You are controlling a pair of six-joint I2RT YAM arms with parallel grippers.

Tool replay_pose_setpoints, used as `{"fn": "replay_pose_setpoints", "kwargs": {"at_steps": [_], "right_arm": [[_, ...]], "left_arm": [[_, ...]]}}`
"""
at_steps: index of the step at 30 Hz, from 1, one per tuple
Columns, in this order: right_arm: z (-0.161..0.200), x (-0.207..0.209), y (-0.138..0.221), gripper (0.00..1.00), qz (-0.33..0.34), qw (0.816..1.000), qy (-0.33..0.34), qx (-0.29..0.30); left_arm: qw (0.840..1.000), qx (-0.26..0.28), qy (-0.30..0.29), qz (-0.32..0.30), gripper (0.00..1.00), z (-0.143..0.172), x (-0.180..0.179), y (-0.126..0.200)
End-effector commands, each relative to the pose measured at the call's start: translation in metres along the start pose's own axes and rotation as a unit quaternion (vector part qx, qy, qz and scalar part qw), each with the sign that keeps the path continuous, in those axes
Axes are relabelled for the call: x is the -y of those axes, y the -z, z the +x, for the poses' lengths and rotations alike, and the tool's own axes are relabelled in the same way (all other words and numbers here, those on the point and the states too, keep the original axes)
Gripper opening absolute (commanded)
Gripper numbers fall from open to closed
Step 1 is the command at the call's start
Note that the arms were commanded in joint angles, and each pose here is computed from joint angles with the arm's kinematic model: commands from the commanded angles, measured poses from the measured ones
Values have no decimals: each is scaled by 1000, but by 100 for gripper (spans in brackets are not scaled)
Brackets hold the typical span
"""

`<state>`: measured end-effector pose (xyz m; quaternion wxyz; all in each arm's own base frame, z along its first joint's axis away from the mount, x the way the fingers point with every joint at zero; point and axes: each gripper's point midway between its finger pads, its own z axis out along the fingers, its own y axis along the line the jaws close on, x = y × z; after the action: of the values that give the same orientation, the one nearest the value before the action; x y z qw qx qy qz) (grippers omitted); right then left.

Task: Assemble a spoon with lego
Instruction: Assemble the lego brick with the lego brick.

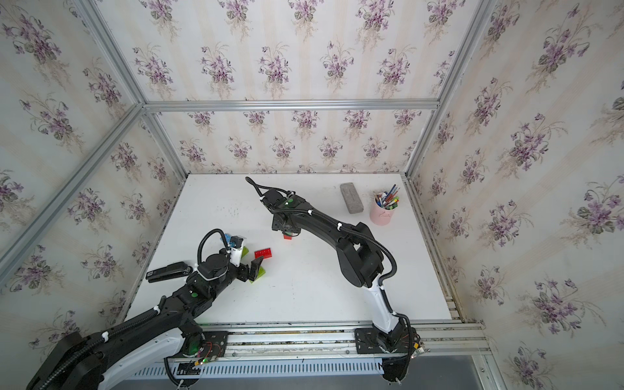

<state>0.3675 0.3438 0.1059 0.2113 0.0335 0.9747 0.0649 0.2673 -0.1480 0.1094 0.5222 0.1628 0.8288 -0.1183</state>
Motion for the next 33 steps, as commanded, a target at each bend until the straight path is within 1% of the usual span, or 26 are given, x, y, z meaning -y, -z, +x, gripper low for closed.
{"fn": "replay_pose_setpoints", "kwargs": {"at_steps": [1,8,14,18,24,33], "right_arm": [[2,0,-3,48,0,1000,-7,-4],[7,1,-10,48,0,1000,-8,-15],[5,0,-6,47,-4,1000,-11,-9],[15,4,-17,47,5,1000,-2,-29],[35,21,-35,47,40,996,22,-73],[40,26,-34,48,59,991,55,-104]], "left_arm": [[1000,16,3,-3,100,-8,-1,0],[1000,15,4,-5,100,-7,-1,0],[1000,15,4,-5,100,-7,-1,0],[1000,15,4,-5,100,-7,-1,0],[1000,16,4,-5,100,-8,-1,1],[1000,16,5,-7,100,-7,-2,1]]}}
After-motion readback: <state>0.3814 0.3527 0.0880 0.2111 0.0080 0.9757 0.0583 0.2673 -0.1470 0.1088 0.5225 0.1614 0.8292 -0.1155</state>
